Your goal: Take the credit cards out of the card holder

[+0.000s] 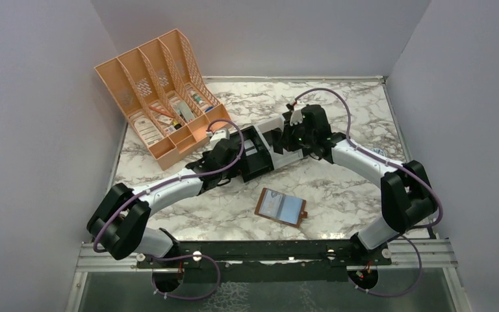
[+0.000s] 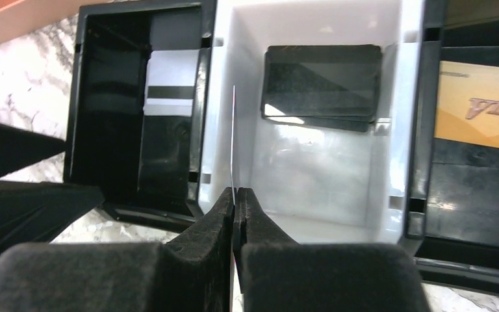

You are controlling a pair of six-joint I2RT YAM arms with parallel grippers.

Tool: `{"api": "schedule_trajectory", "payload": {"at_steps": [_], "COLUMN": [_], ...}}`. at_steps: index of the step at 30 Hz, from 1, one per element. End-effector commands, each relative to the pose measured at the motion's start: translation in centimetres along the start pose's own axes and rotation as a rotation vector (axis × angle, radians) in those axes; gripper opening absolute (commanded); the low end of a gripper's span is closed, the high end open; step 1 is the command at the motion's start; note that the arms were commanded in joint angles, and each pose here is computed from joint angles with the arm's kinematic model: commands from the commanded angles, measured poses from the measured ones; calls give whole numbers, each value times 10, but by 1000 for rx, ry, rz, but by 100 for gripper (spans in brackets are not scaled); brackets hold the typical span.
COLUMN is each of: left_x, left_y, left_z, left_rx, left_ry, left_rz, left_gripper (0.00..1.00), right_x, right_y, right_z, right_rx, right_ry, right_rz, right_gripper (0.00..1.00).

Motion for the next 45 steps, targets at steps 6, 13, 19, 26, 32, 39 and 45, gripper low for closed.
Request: {"api": "schedule_trajectory", "payload": {"at_steps": [6, 13, 19, 26, 32, 39, 45], "left_x": [10, 18, 28, 32, 36, 32, 33], "left_y": [2, 3, 6, -2, -28, -50, -62], "left_z": [27, 43, 43, 24, 8, 15, 24], "left_rx": [94, 131, 132, 12, -113, -126, -100], "left_ry": [64, 90, 117, 111, 59, 36, 28], "left_rz": [-14, -21, -20, -22, -69, -86, -115], "left_gripper": [89, 82, 80, 88, 94, 95, 96], "right_x": [-6, -5, 12, 49, 54, 53, 45], "right_y": [0, -5, -3, 3, 22, 40, 49], "right_z": [39, 49, 28, 7, 10, -6, -20], "right_rx": [226, 273, 141, -11, -137, -315, -372], "right_ry": [9, 33, -26, -303, -652, -892, -964], "right_rz": [84, 93, 19, -145, -185, -146, -114], "right_gripper": [1, 1, 1, 1, 1, 1, 1]}}
Point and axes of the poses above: each gripper's point midway between its finger pads, its own y axis out along the fingers, its own z axis along the line the jaws close on, x = y × z, the point moved 1 cm from there along -y, back along the fingers, and after that the axes turned 4 degrees about y, right-handed, at the moved point
